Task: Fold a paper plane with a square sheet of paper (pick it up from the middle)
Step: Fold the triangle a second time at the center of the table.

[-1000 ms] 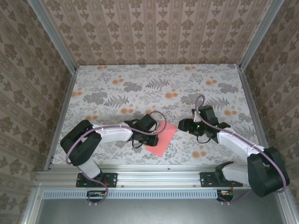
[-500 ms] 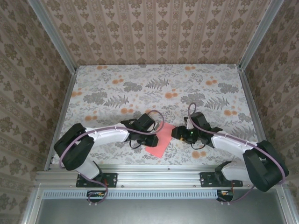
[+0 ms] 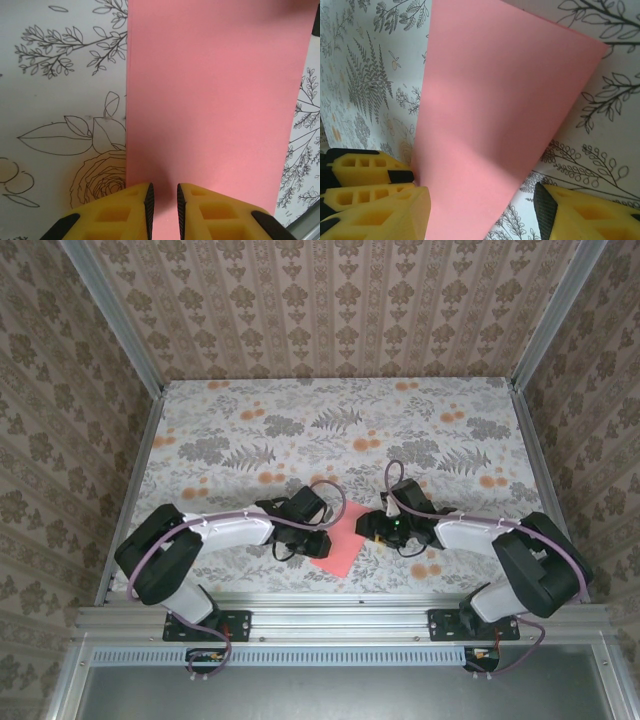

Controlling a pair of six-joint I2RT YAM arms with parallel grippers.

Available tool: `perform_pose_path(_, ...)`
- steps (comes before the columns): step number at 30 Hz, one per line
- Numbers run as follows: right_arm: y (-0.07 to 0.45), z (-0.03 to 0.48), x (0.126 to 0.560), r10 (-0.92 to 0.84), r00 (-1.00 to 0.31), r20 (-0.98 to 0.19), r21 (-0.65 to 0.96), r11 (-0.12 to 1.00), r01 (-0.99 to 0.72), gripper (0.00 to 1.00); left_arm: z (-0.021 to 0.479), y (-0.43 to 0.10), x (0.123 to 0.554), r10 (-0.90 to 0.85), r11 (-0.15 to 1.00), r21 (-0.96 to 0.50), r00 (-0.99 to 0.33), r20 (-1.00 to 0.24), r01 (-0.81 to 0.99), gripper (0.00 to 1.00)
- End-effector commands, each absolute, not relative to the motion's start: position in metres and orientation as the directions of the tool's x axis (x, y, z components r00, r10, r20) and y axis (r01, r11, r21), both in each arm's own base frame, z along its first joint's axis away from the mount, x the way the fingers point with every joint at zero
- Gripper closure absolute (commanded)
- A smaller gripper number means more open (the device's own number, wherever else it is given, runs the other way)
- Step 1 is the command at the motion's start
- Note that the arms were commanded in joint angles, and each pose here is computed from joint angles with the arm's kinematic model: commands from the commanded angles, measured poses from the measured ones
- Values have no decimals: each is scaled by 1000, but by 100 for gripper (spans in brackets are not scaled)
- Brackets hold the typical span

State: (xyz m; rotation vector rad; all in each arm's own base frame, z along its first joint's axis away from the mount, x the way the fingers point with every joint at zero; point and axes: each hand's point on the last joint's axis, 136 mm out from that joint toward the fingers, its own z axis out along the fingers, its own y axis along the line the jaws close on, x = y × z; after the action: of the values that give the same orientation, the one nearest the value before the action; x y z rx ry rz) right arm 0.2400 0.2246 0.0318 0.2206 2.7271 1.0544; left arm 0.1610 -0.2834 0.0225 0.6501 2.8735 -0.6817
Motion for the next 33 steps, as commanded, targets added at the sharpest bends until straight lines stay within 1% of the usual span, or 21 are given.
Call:
perform_pose_path(1,234,42,251,210,-964,-162,698,715,39,40,18,-287,156,374,798,-431,-907,-193,421,77)
perform_pose_path(12,251,54,260,184,-969,-163,747,665,0,42,15,-299,151,360,786,-468,-915,-185,404,78)
perform_pose_path(23,263,55,240,161,-977,-143,771,637,-8,46,9,-306,151,347,780,-492,-922,-174,386,79)
perform_pose_path(27,264,55,234,154,-977,-146,759,651,-11,48,10,-309,152,340,775,-504,-924,-175,381,79)
perform_pose_path(30,260,52,231,160,-976,-146,748,664,-3,51,12,-311,153,332,770,-515,-926,-180,376,79)
perform_pose_path(33,256,54,231,172,-973,-156,741,671,0,58,13,-313,152,327,764,-527,-928,-180,371,80)
